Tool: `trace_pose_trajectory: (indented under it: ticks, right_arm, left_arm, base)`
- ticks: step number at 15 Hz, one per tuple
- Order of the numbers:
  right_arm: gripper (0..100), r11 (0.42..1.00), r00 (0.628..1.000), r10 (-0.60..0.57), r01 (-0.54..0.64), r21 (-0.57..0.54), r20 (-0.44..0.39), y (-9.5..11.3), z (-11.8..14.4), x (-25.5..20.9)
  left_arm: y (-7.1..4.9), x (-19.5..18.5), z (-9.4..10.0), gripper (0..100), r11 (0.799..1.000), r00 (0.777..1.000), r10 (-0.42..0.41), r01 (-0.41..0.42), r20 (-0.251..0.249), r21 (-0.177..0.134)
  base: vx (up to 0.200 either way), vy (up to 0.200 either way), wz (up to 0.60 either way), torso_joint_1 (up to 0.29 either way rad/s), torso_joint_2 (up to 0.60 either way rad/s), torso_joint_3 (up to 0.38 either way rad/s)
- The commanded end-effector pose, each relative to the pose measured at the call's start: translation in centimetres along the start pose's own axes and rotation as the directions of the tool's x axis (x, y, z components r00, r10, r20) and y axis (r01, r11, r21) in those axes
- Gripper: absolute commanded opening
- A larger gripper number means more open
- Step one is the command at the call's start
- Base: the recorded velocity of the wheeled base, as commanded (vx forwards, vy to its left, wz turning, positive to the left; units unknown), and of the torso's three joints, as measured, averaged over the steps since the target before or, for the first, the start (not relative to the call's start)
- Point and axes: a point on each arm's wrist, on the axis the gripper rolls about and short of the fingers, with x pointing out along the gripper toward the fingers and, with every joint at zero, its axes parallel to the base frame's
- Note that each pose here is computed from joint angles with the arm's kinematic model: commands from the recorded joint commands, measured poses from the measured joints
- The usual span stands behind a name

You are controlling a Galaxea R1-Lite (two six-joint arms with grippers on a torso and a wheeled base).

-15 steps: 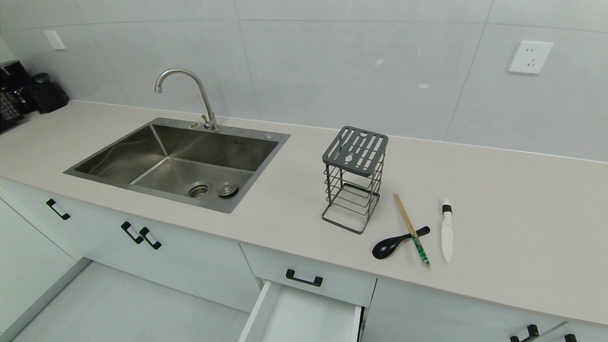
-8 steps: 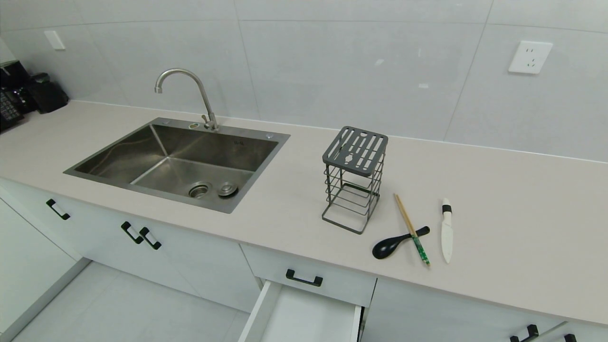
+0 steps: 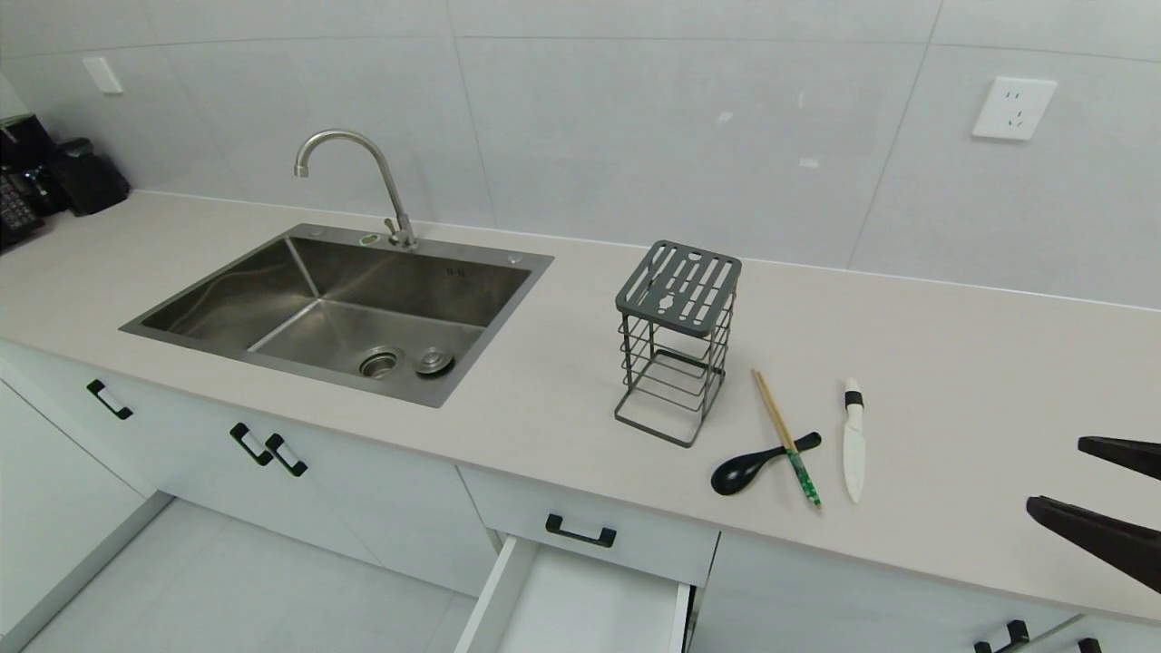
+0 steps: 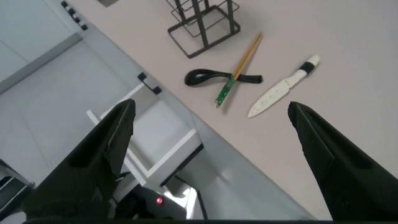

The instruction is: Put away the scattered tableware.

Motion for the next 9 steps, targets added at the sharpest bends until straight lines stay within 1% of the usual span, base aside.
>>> trace_pose_trajectory:
  ticks: [1, 2, 3, 5, 6, 9]
  right_arm:
    - [100, 0.998, 0.993, 0.049, -0.046, 0.031, -0.104, -1.0, -0.9, 3.3]
    - [100, 0.998, 0.987, 0.070, -0.070, 0.005, -0.141, -0.9, -1.5, 4.9]
    - [100, 0.995, 0.983, 0.094, -0.099, -0.023, -0.160, -0.2, -2.1, 6.3]
    - [100, 0.995, 0.984, 0.069, -0.079, -0.060, -0.164, 0.3, -1.8, 8.0]
    - [100, 0.994, 0.981, 0.068, -0.082, -0.071, -0.183, 0.7, -1.8, 8.9]
    - [100, 0.994, 0.966, 0.076, -0.091, -0.052, -0.249, 0.8, -2.9, 10.3]
  left_arm:
    - [0.0, 0.0, 0.0, 100, 1.000, 1.000, 0.001, -0.001, -0.001, 0.000]
    - [0.0, 0.0, 0.0, 100, 1.000, 1.000, 0.001, -0.001, -0.001, 0.000]
    - [0.0, 0.0, 0.0, 100, 1.000, 1.000, 0.001, -0.001, -0.001, 0.000]
    - [0.0, 0.0, 0.0, 100, 1.000, 1.000, 0.001, -0.001, -0.001, 0.000]
    - [0.0, 0.0, 0.0, 100, 1.000, 1.000, 0.001, -0.001, -0.001, 0.000]
    - [0.0, 0.0, 0.0, 100, 1.000, 1.000, 0.001, -0.001, -0.001, 0.000]
  base:
    - [0.000, 0.000, 0.00, 0.000, 0.00, 0.000]
    - [0.000, 0.000, 0.00, 0.000, 0.00, 0.000]
    - [0.000, 0.000, 0.00, 0.000, 0.00, 0.000]
    - [0.000, 0.000, 0.00, 0.000, 0.00, 0.000]
    - [0.000, 0.000, 0.00, 0.000, 0.00, 0.000]
    - [0.000, 0.000, 0.00, 0.000, 0.00, 0.000]
